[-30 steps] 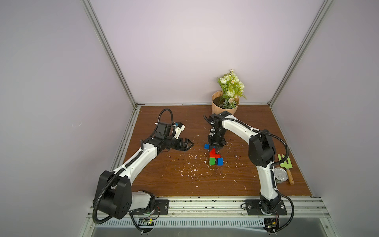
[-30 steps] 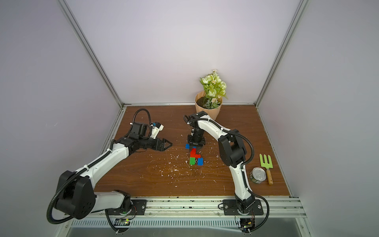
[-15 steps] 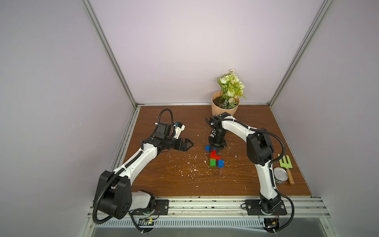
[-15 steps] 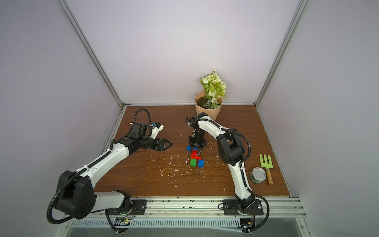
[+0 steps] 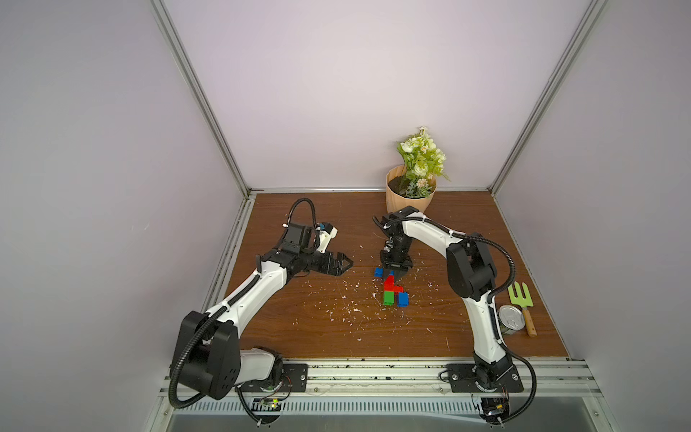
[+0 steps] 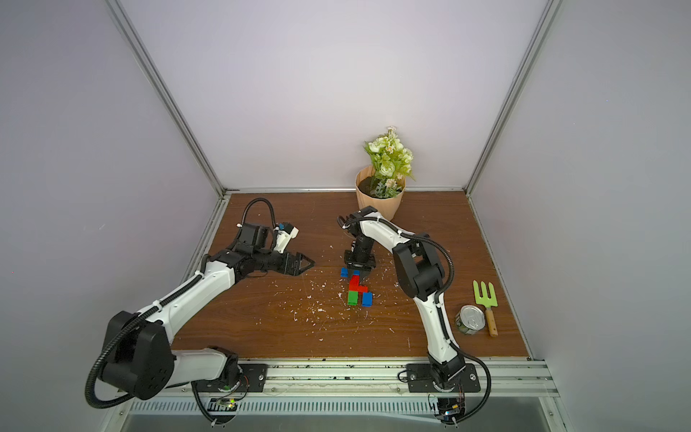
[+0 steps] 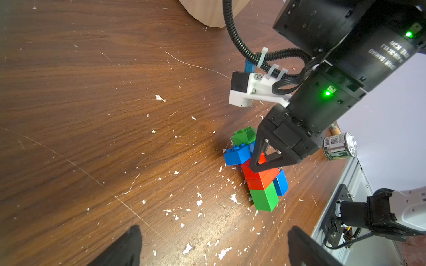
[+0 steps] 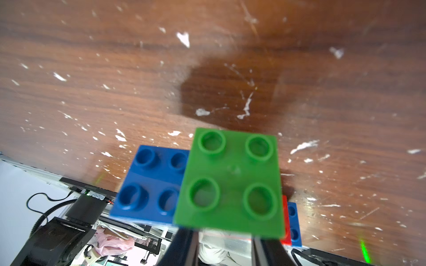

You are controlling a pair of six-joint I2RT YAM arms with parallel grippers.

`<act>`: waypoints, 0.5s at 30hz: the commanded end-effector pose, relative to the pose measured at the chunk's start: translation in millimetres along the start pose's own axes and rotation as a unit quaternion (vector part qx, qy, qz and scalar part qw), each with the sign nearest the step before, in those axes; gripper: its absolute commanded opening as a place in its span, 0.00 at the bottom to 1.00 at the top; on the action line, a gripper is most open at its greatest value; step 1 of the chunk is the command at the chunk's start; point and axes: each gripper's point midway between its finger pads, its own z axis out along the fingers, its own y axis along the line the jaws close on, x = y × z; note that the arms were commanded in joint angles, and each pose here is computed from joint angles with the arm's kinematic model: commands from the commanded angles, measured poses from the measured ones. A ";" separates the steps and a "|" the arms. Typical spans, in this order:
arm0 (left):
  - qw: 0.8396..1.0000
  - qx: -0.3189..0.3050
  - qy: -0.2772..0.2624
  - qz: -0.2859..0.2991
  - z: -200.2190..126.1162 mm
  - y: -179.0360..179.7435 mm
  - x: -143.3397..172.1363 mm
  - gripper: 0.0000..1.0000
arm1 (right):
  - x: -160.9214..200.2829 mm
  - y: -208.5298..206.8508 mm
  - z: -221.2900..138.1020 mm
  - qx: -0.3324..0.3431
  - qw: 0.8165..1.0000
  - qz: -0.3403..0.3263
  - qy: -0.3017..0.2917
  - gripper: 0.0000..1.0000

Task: Assemble a giraffe with lego
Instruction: Adjust the lego brick at the center of the board.

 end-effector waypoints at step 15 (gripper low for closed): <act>1.000 0.007 0.000 0.009 -2.8 -7.5 -2.6 0.99 | -0.7 18.1 -30.2 -0.013 0.999 -0.024 -0.038 0.58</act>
